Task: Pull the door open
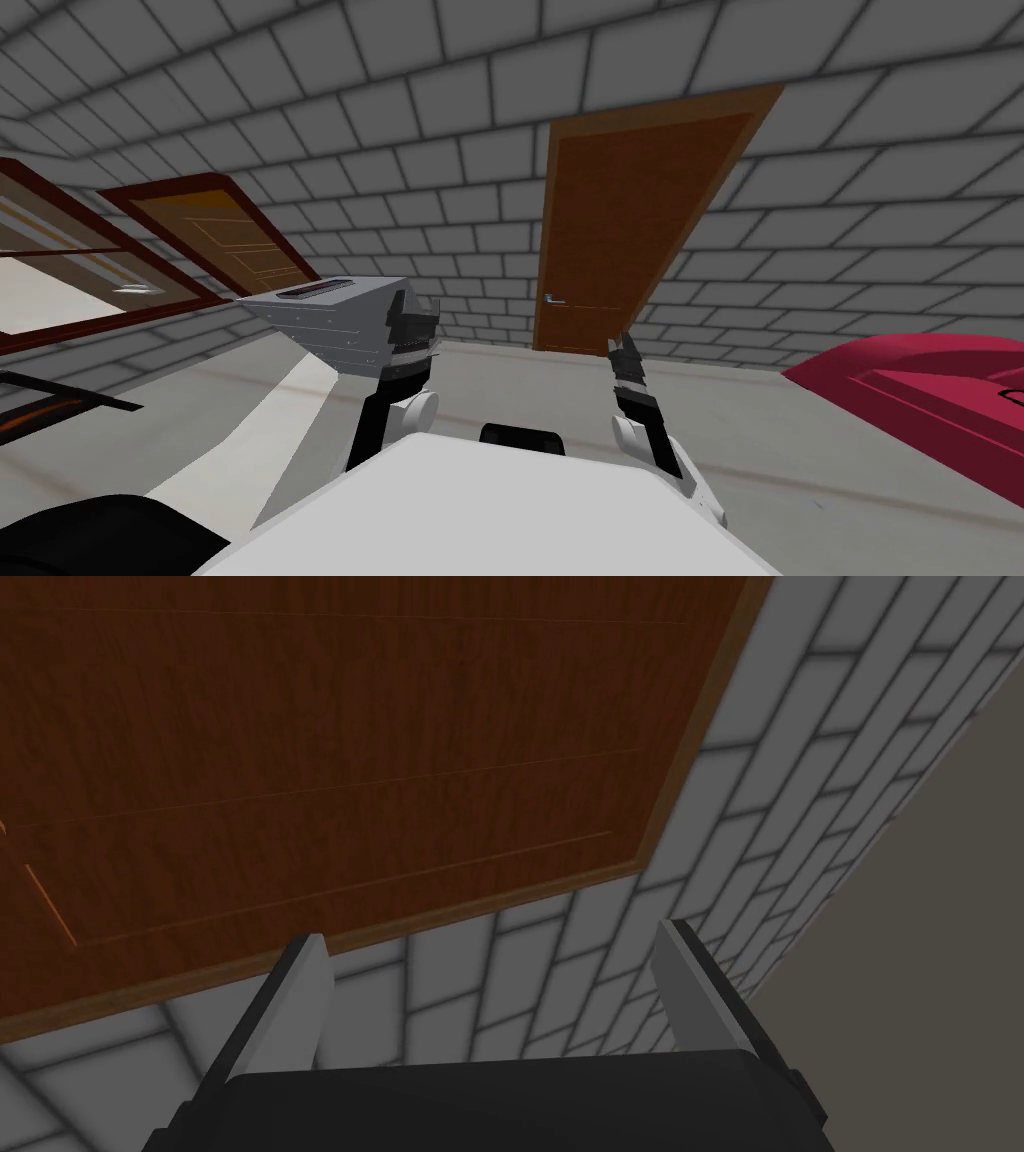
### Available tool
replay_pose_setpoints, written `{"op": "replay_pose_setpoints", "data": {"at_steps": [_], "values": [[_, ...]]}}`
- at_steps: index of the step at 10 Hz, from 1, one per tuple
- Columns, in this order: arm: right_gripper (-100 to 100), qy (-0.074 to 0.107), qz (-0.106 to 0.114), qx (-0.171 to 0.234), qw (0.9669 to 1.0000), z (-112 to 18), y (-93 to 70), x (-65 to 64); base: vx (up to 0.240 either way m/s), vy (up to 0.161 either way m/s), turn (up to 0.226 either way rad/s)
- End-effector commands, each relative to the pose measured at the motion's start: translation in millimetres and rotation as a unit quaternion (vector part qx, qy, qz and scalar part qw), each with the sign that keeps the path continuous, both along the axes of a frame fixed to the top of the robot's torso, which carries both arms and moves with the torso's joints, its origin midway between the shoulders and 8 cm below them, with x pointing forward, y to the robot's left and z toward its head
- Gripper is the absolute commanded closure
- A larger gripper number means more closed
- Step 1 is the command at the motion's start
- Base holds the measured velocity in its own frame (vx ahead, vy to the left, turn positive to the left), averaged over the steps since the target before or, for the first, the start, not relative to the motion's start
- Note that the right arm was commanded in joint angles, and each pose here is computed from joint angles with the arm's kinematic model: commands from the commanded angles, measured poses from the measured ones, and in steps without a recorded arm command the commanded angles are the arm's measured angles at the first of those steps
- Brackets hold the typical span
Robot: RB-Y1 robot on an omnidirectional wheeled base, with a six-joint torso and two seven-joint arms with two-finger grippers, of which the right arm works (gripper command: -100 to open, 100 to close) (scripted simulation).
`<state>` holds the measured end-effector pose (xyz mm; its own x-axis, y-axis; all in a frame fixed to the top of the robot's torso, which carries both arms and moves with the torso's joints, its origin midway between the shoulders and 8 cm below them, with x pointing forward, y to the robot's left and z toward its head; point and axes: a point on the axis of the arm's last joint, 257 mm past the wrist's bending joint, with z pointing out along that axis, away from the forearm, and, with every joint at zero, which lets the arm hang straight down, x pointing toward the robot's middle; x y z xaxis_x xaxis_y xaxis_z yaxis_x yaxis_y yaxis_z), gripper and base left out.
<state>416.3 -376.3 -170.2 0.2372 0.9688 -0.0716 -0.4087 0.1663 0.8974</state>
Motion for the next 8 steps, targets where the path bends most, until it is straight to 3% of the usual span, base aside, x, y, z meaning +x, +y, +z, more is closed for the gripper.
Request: {"op": "replay_pose_setpoints", "data": {"at_steps": [1,5,8], "values": [[-100,0.011,-0.005,0.004,0.9999,-13.1,-6.9,3.0,0.058,0.000,0.129],[-100,0.035,-0.017,0.015,0.9991,-41.9,-24.3,8.0,0.072,-0.004,0.152],[-100,0.048,-0.022,0.021,0.9984,-56.6,-30.9,8.5,0.058,-0.012,0.083]]}}
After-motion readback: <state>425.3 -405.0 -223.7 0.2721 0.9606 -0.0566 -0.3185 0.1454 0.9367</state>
